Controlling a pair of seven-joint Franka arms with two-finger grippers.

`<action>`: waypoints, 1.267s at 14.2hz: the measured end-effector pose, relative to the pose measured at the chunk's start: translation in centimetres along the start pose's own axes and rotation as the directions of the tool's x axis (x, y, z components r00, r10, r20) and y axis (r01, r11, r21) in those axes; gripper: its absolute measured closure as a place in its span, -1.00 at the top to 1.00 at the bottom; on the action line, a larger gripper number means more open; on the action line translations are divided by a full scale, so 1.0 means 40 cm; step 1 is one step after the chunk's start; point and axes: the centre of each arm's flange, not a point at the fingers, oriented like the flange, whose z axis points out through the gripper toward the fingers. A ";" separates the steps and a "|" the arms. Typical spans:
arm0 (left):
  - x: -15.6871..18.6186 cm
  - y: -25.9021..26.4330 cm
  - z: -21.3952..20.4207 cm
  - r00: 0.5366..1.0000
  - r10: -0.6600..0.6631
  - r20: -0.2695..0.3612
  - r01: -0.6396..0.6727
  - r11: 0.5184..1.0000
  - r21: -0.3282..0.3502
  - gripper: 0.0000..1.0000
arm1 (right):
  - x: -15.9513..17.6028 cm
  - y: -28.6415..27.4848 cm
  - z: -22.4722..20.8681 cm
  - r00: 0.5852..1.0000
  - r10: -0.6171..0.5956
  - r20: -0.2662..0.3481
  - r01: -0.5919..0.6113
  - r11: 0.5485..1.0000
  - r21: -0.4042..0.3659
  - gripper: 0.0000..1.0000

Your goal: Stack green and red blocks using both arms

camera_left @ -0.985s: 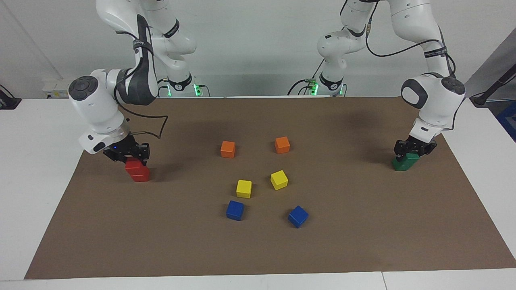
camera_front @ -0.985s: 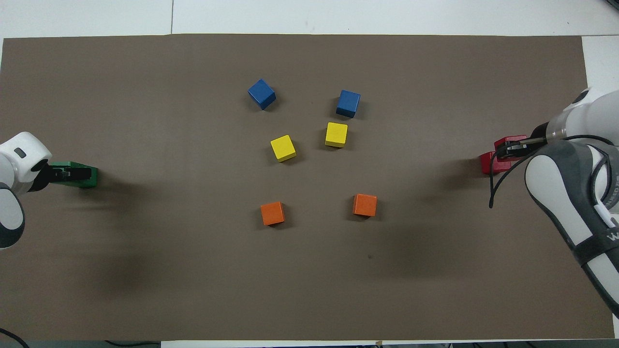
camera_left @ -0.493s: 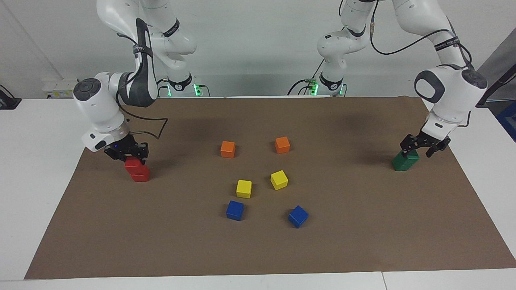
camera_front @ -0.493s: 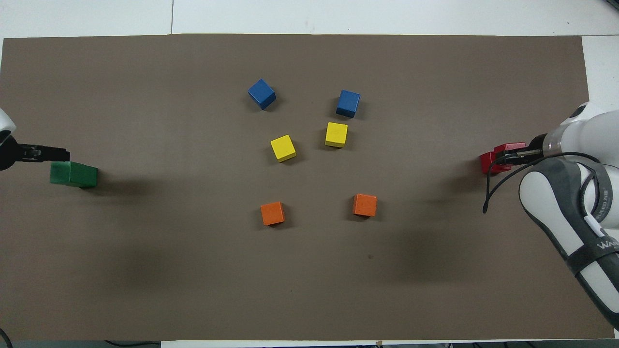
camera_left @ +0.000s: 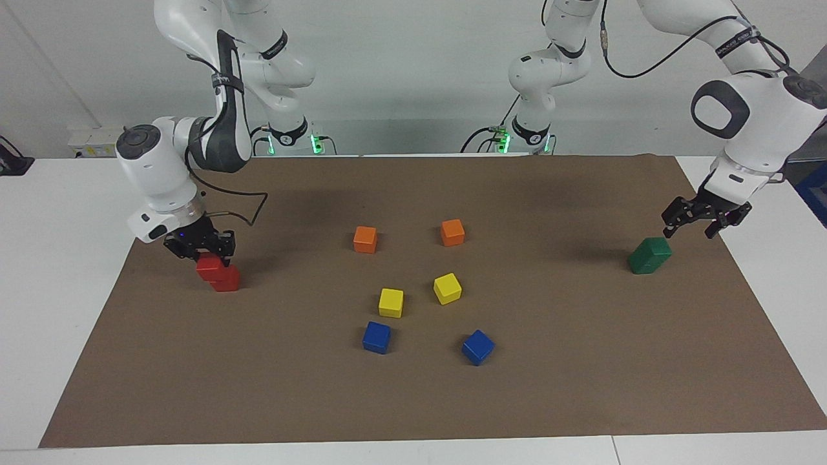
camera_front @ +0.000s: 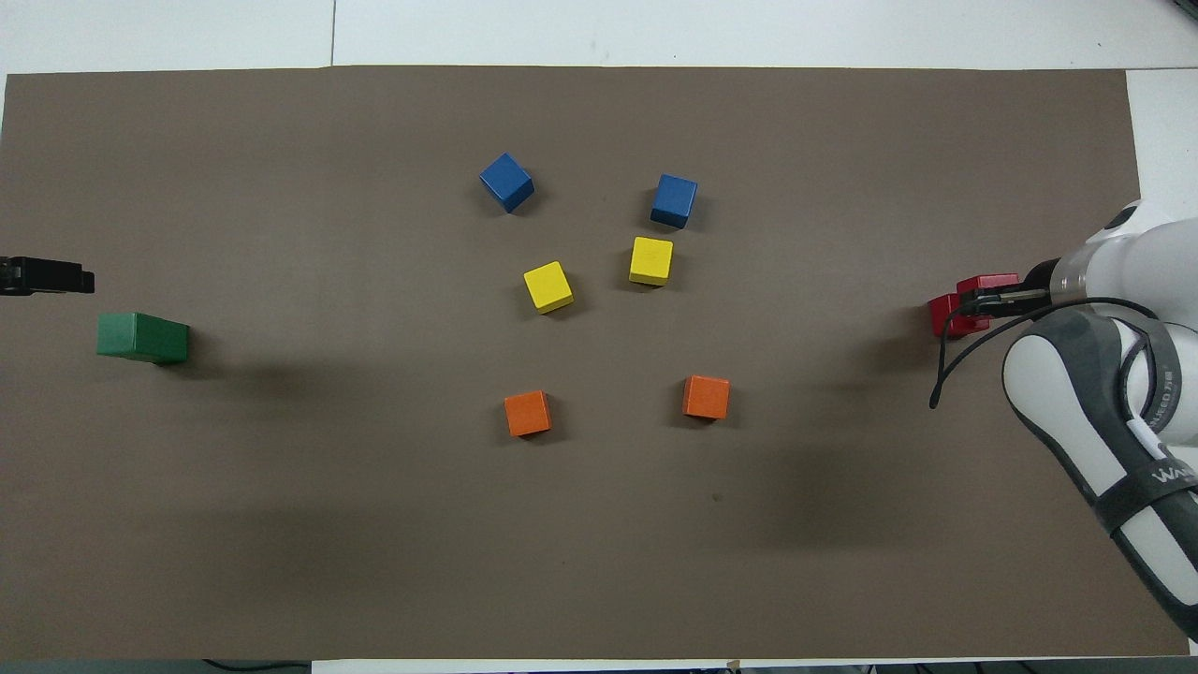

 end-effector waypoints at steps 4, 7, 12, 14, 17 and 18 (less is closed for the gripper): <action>-0.022 0.061 -0.059 0.999 -0.035 0.022 0.035 0.999 -0.008 1.00 | -0.004 0.006 0.005 1.000 0.014 0.005 -0.014 1.000 0.000 0.09; -0.030 0.121 -0.080 0.997 -0.059 0.058 0.060 0.998 -0.015 1.00 | -0.010 0.019 0.011 1.000 0.024 0.010 -0.024 1.000 0.000 0.09; -0.037 0.179 -0.109 0.992 -0.030 0.120 0.033 0.999 -0.027 1.00 | -0.019 0.019 0.023 0.999 0.025 0.020 -0.025 1.000 0.001 0.09; -0.036 0.196 -0.122 0.992 -0.021 0.128 0.025 0.999 -0.027 1.00 | -0.023 0.018 0.029 0.999 0.025 0.025 -0.025 1.000 0.002 0.09; -0.037 0.221 -0.156 0.991 -0.030 0.128 0.033 0.999 -0.027 1.00 | -0.027 0.017 0.035 0.999 0.025 0.029 -0.025 1.000 0.002 0.09; -0.038 0.228 -0.178 0.991 -0.035 0.133 0.039 0.999 -0.026 1.00 | -0.029 0.017 0.037 0.999 0.025 0.027 -0.025 1.000 0.002 0.09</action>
